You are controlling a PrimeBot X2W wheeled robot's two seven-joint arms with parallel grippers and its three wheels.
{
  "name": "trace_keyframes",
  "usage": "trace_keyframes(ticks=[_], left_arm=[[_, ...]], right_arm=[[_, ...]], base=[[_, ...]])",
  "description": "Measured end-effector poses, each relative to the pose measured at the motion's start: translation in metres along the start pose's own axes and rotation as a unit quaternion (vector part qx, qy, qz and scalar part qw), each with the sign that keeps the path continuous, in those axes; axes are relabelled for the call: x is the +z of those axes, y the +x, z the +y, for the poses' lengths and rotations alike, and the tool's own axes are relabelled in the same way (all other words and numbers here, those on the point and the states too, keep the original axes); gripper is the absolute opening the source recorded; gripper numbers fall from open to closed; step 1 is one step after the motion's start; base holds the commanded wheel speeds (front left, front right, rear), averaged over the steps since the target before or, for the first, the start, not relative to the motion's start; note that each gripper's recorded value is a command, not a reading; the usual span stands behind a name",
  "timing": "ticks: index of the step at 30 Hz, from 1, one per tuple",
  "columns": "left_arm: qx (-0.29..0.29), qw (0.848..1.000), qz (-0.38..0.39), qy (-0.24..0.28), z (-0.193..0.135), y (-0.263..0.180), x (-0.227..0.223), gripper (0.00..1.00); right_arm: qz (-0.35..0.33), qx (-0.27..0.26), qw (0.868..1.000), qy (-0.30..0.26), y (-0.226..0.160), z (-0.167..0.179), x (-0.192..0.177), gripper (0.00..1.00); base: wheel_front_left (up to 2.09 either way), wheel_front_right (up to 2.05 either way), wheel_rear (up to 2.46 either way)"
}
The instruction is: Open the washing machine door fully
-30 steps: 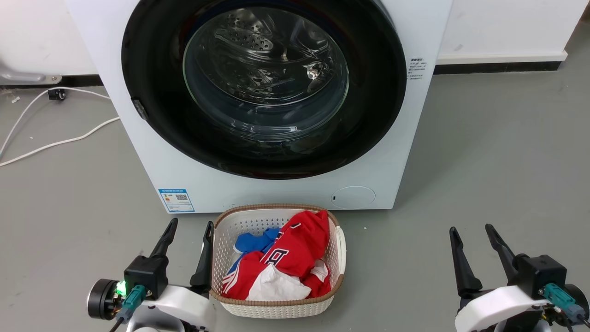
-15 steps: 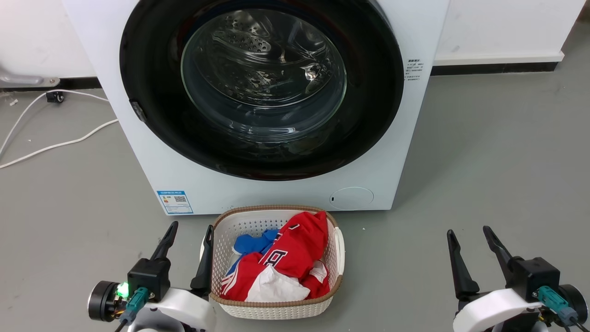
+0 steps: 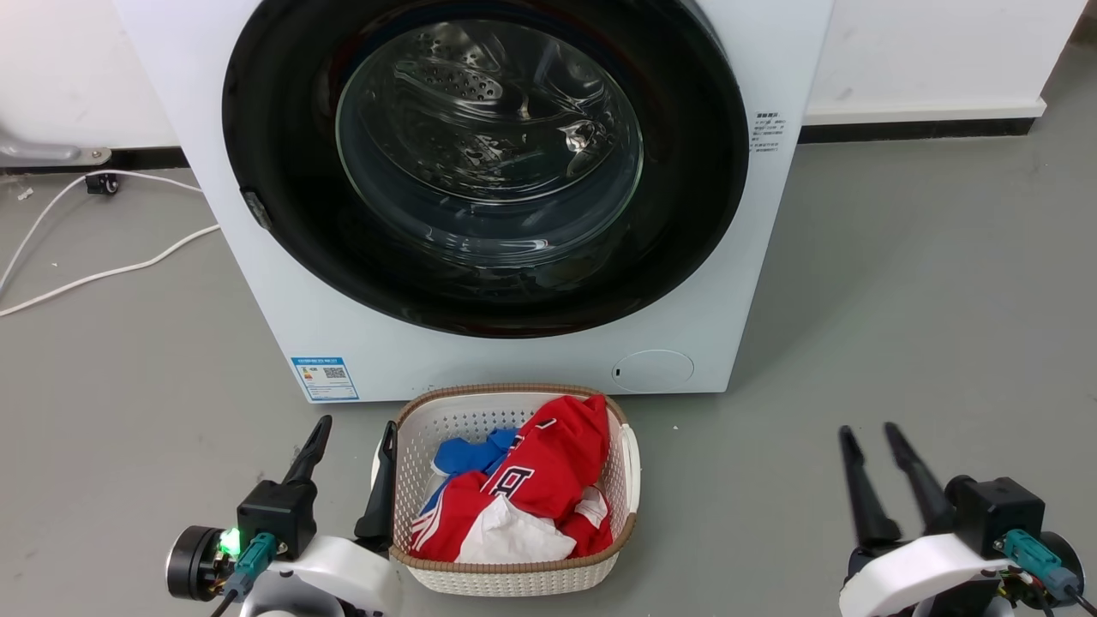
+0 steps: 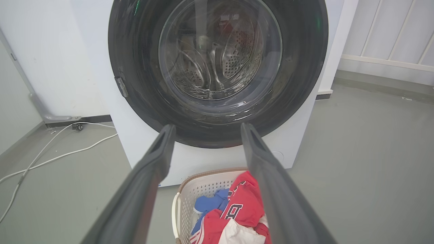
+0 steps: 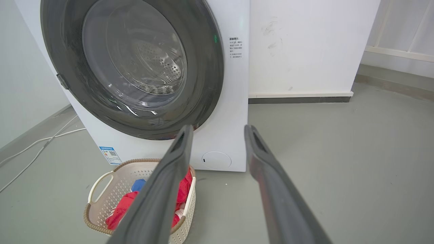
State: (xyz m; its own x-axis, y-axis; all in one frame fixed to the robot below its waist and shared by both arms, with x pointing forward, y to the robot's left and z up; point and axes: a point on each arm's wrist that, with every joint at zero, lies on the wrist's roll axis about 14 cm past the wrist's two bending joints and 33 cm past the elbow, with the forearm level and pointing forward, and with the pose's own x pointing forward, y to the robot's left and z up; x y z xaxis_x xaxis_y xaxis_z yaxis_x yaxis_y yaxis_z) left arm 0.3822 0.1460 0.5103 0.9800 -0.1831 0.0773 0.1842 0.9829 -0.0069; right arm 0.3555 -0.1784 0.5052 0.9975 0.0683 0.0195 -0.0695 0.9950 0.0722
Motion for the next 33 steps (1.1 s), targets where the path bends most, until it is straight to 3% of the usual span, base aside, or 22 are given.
trace_keyframes(ticks=[5,7,9,11,12,14,15,17,21,28,30,32,33], left_arm=[[0.002,1.0,-0.001,0.001,0.0,0.0,0.001,1.0],[0.002,1.0,-0.001,0.001,0.0,0.0,0.001,1.0],[0.001,1.0,-0.001,0.001,-0.001,0.0,0.001,1.0],[0.002,1.0,-0.001,0.001,-0.001,0.0,0.001,1.0],[0.002,1.0,0.0,-0.001,-0.001,0.0,0.0,1.0],[0.004,1.0,0.0,0.0,0.0,0.001,0.0,1.0],[0.003,1.0,0.0,0.0,0.0,0.001,0.0,1.0],[0.004,1.0,0.001,0.0,0.0,0.001,-0.001,1.0],[0.005,1.0,0.004,-0.002,-0.001,0.003,-0.003,1.0],[0.0,1.0,0.0,0.0,0.002,0.023,-0.003,1.0],[0.002,1.0,-0.002,-0.006,0.004,0.031,-0.004,1.0],[0.004,1.0,-0.003,-0.012,0.006,0.039,-0.006,1.0],[0.005,1.0,-0.004,-0.012,0.008,0.043,-0.006,1.0]], right_arm=[[-0.005,-0.006,1.0,0.023,0.0,-0.003,0.003,0.0],[-0.008,-0.019,0.995,0.095,0.0,-0.008,0.004,0.0],[-0.01,-0.034,0.978,0.204,0.0,-0.014,0.003,0.0],[-0.012,-0.043,0.939,0.341,0.0,-0.016,0.002,0.0],[-0.015,-0.046,0.922,0.384,0.0,-0.018,0.002,0.0],[-0.026,-0.048,0.869,0.491,0.002,-0.022,0.006,0.0],[-0.032,-0.05,0.854,0.518,0.003,-0.025,0.008,0.0],[-0.045,-0.051,0.809,0.583,0.005,-0.033,0.011,0.0],[-0.072,-0.06,0.769,0.632,0.011,-0.053,0.02,0.0],[-0.076,-0.049,0.773,0.628,0.054,-0.079,0.037,0.0],[-0.071,-0.045,0.784,0.615,0.072,-0.086,0.042,0.0],[-0.06,-0.031,0.783,0.618,0.093,-0.082,0.045,0.0],[-0.052,-0.022,0.777,0.628,0.103,-0.078,0.045,0.0]], base=[[0.0,0.0,0.0],[0.0,0.0,0.0],[0.0,0.0,0.0],[0.0,0.0,0.0],[0.0,0.0,0.0],[0.0,0.0,0.0],[0.0,0.0,0.0],[0.0,0.0,0.0],[0.0,0.0,0.0],[0.0,0.0,0.0],[0.0,0.0,0.0],[0.0,0.0,0.0],[0.0,0.0,0.0]])
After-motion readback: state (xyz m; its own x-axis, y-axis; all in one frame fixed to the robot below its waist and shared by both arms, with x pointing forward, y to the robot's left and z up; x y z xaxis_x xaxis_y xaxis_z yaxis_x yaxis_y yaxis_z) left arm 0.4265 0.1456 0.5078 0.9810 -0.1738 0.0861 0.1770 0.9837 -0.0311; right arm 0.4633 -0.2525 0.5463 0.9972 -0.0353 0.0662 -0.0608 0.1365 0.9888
